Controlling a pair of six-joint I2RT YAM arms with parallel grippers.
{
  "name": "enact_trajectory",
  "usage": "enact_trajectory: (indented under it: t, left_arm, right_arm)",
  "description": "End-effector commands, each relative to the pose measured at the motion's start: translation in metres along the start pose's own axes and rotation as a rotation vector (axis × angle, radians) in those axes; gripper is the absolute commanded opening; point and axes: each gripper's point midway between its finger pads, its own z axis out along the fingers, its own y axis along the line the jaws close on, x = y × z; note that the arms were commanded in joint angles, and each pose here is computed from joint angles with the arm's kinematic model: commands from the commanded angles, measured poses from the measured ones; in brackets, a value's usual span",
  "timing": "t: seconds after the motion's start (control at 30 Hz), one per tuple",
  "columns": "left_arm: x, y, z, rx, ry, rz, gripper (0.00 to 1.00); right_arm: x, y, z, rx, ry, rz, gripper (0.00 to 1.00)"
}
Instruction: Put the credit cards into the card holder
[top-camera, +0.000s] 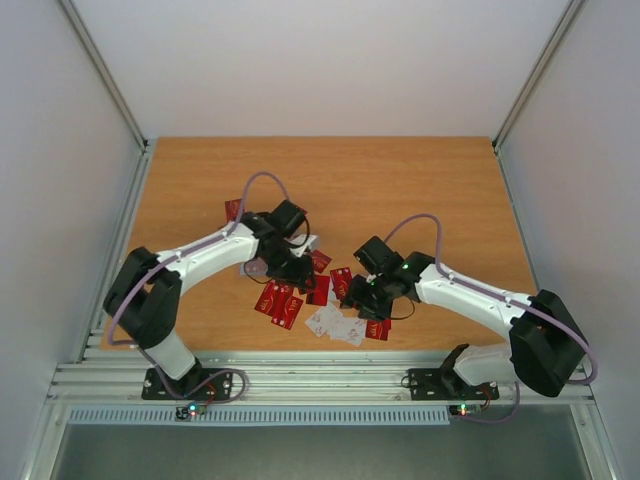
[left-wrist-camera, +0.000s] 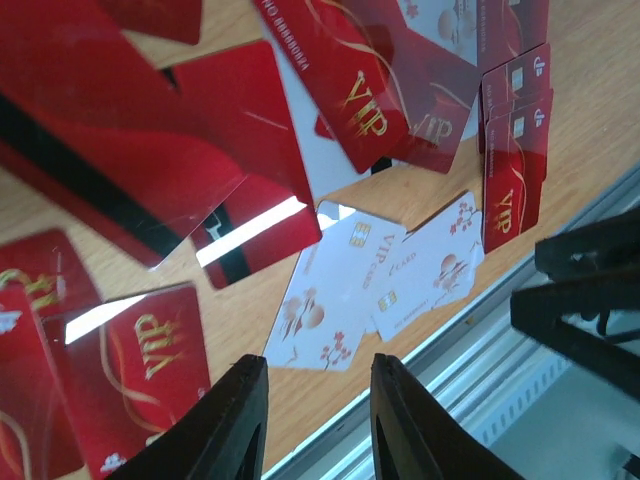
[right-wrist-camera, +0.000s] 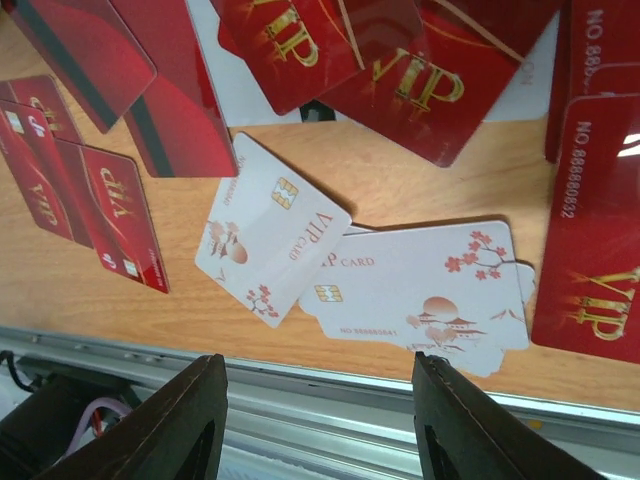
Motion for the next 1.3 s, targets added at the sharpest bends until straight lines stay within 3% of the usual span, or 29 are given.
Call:
enact_trajectory:
  t: [0.0,0.3,0.5,0.83,1.27]
  left_arm:
    - [-0.009,-0.003,0.015,-0.125,0.014,0.04,0.34]
    - [-0.003,-0.001,0.058,-0.387,0.029,0.039,0.48]
    - [-0.013,0.008,0.07,-0.481,-0.002,0.076,0.53]
    - [-0.012,0.005,0.096,-0.48,-0.02,0.051,0.58]
    - [-0.019,-0.003,0.086,-0.541,-0.14,0.002,0.55]
  right_arm:
    - [-0.002,-0.016,-0.008,0.079,-0.082,0.067,0.52]
    - [-0.001,-0.059,-0.055,0.28,-0.198,0.077,0.55]
    - [0.004,-0.064,-0.069,0.282,-0.214,0.064,0.56]
    - [0.012,-0.073,-0.084,0.281,-0.228,0.029,0.56]
    - [0.017,-0.076,-0.089,0.271,-0.215,0.001,0.55]
